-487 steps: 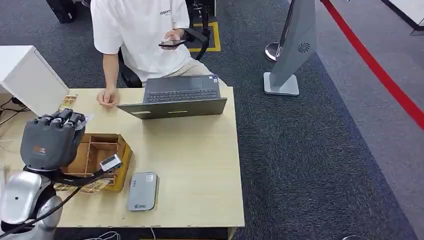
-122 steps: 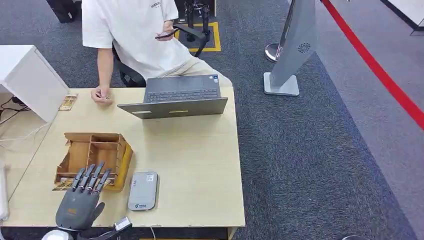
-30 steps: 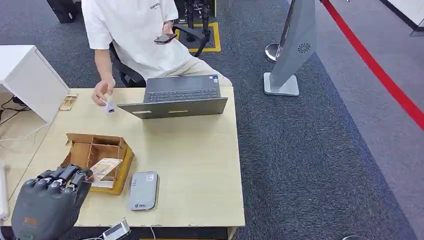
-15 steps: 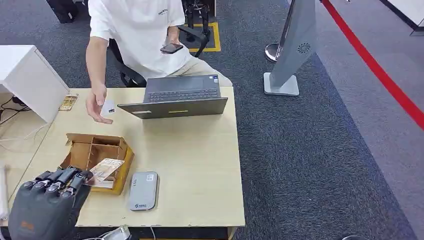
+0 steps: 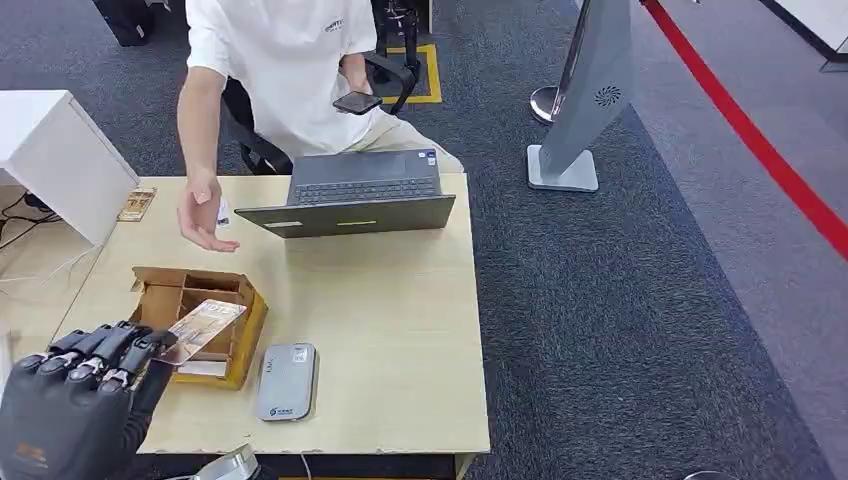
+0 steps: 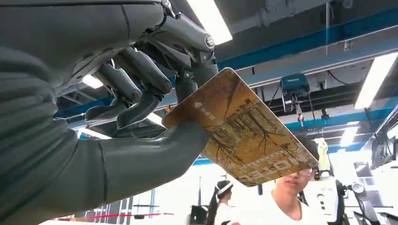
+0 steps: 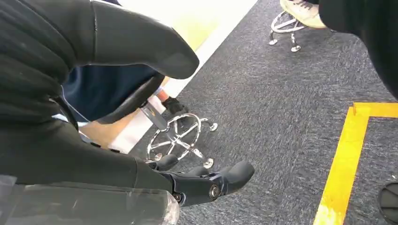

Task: Pass the card to the sensor for recognition and then transmit it.

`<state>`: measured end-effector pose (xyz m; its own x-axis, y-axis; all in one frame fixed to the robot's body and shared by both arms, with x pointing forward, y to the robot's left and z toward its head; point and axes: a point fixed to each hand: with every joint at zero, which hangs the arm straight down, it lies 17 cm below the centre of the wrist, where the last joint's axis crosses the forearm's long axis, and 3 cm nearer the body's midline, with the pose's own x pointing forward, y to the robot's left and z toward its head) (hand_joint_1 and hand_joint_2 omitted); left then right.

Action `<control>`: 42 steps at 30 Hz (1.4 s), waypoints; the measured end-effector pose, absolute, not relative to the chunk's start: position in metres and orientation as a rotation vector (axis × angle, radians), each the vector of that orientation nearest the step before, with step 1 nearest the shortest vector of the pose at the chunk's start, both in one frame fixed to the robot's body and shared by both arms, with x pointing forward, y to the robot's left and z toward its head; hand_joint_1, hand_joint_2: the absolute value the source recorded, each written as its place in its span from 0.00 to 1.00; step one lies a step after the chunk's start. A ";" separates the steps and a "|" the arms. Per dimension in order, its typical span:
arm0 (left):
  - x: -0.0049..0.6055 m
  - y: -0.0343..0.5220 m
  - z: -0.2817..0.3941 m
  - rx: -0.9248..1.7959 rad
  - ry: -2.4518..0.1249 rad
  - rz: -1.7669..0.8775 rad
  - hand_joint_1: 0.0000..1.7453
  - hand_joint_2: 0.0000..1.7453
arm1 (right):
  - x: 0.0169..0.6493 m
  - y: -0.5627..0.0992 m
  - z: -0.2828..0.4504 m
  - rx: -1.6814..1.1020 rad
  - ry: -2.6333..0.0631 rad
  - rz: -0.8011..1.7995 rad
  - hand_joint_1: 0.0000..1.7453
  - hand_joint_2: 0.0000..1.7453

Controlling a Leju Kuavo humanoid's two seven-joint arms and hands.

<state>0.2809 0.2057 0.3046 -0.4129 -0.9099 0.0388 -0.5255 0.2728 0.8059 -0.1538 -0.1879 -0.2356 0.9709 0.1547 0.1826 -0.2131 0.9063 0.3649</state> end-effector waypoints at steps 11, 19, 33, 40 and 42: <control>0.415 0.253 0.351 1.688 -1.864 -1.042 1.00 1.00 | -0.164 -0.204 -0.232 0.435 -0.142 0.283 0.00 1.00; 0.484 0.307 0.316 1.715 -1.582 -1.036 1.00 1.00 | -0.170 -0.213 -0.232 0.427 -0.122 0.319 0.00 1.00; 0.497 0.324 0.293 1.678 -1.506 -1.030 1.00 1.00 | -0.172 -0.215 -0.233 0.419 -0.112 0.343 0.00 1.00; 0.496 0.332 0.292 1.673 -1.495 -0.997 0.00 1.00 | -0.173 -0.215 -0.233 0.419 -0.111 0.347 0.00 1.00; 0.496 0.333 0.291 1.670 -1.500 -0.997 0.00 1.00 | -0.173 -0.215 -0.233 0.420 -0.111 0.348 0.00 1.00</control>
<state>0.4959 0.3328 0.2913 0.0463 -0.9936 -0.1030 -0.4796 -0.1125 0.8702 -0.1730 -0.2154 -0.2334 0.9350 0.3077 0.1762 -0.3529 0.8551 0.3797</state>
